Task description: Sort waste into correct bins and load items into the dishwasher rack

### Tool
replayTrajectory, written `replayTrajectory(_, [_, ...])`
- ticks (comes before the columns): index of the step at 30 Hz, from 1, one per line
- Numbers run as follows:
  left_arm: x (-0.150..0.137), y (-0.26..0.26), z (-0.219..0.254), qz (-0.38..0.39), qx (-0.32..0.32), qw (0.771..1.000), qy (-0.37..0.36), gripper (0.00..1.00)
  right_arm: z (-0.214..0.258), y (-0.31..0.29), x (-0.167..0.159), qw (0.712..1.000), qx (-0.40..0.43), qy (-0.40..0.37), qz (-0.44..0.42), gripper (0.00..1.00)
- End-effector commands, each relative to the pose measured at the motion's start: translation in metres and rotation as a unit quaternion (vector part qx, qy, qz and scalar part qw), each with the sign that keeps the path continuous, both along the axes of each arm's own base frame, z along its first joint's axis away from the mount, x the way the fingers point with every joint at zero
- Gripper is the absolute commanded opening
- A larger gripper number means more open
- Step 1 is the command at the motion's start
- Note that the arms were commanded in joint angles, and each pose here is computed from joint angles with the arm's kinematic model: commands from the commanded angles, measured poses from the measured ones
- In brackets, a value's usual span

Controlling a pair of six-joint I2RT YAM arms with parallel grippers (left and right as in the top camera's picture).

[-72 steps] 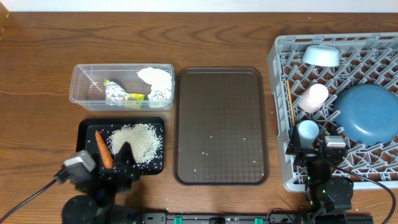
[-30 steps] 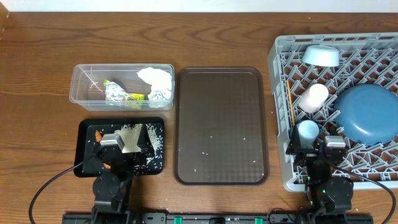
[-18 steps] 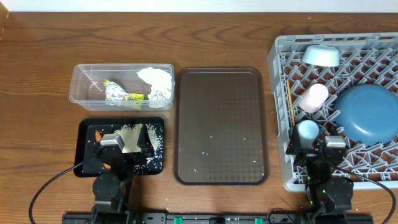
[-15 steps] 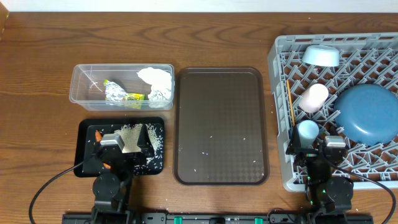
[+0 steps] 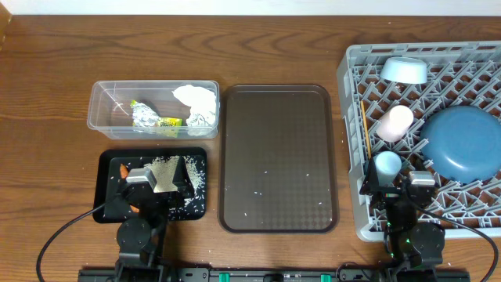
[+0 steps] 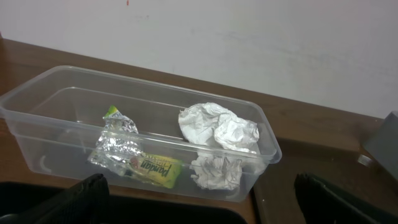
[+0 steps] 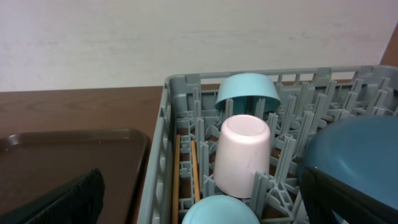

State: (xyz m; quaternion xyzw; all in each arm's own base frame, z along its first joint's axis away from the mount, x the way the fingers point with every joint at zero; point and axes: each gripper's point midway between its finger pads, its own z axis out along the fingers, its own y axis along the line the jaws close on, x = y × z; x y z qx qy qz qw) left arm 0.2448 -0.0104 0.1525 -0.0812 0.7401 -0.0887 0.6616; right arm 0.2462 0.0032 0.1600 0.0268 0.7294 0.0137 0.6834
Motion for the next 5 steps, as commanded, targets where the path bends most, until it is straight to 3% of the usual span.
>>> replayTrajectory(1, [-0.0010, 0.0019, -0.0175, 0.003, 0.009, 1.000, 0.026, 0.98, -0.0013, -0.0064, -0.0001, 1.000, -0.006, 0.001, -0.012, 0.99])
replayTrajectory(5, [-0.0010, 0.0018, -0.0175, 0.003, 0.009, 1.000, 0.026, 0.98, -0.0013, -0.0064, -0.0001, 1.000, -0.006, 0.001, -0.012, 0.99])
